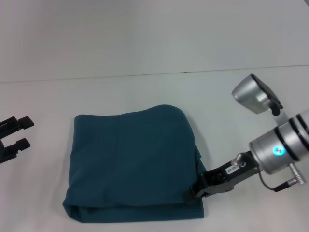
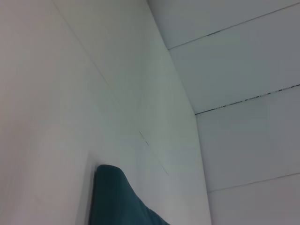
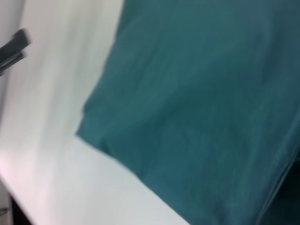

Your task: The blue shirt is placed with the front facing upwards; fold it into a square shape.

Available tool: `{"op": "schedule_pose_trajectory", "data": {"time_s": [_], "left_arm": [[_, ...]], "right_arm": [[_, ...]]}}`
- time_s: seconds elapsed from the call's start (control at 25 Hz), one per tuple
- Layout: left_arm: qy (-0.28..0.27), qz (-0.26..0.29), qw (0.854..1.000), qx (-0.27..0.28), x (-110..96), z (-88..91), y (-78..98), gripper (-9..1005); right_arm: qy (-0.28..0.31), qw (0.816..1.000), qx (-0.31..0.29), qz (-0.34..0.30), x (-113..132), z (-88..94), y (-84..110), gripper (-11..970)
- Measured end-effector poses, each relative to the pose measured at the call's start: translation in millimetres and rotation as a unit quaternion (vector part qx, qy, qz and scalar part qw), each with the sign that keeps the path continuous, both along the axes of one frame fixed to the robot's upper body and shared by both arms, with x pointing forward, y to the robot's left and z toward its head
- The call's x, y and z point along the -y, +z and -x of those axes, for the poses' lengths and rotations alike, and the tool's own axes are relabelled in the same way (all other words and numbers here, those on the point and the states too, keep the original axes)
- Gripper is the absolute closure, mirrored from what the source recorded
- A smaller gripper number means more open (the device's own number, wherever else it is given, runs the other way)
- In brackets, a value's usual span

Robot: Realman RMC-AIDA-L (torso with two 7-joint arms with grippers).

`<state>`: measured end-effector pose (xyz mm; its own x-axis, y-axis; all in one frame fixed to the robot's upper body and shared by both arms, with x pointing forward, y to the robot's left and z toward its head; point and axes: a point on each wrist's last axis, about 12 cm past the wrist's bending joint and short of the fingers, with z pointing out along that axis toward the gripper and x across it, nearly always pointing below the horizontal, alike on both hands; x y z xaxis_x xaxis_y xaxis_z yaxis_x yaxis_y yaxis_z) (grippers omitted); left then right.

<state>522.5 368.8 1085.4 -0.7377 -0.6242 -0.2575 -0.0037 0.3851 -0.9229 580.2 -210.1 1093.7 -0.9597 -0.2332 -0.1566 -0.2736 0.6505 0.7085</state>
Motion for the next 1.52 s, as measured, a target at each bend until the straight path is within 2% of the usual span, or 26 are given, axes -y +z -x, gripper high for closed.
{"op": "schedule_pose_trajectory", "data": {"time_s": [0.2,0.4,0.68,1.36,1.52], "left_arm": [[0.001,0.000,1.000,0.000,-0.1,-0.1,0.2,210],[-0.001,0.001,1.000,0.002,1.0,-1.2,0.6,210],[-0.003,0.002,1.000,0.003,3.3,-3.0,1.2,210],[0.000,0.002,1.000,0.002,4.1,-3.3,0.0,210],[0.000,0.002,1.000,0.002,4.1,-3.3,0.0,211]], "right_arm": [[0.020,1.000,-0.015,-0.012,9.4,6.1,12.2,889],[0.011,0.999,-0.027,0.018,19.8,11.0,1.6,860],[0.011,0.999,-0.034,0.033,19.2,14.1,-6.7,820],[-0.012,0.998,-0.042,0.044,36.5,9.9,-2.1,722],[-0.033,0.998,-0.027,0.040,51.9,3.1,8.0,538]]}}
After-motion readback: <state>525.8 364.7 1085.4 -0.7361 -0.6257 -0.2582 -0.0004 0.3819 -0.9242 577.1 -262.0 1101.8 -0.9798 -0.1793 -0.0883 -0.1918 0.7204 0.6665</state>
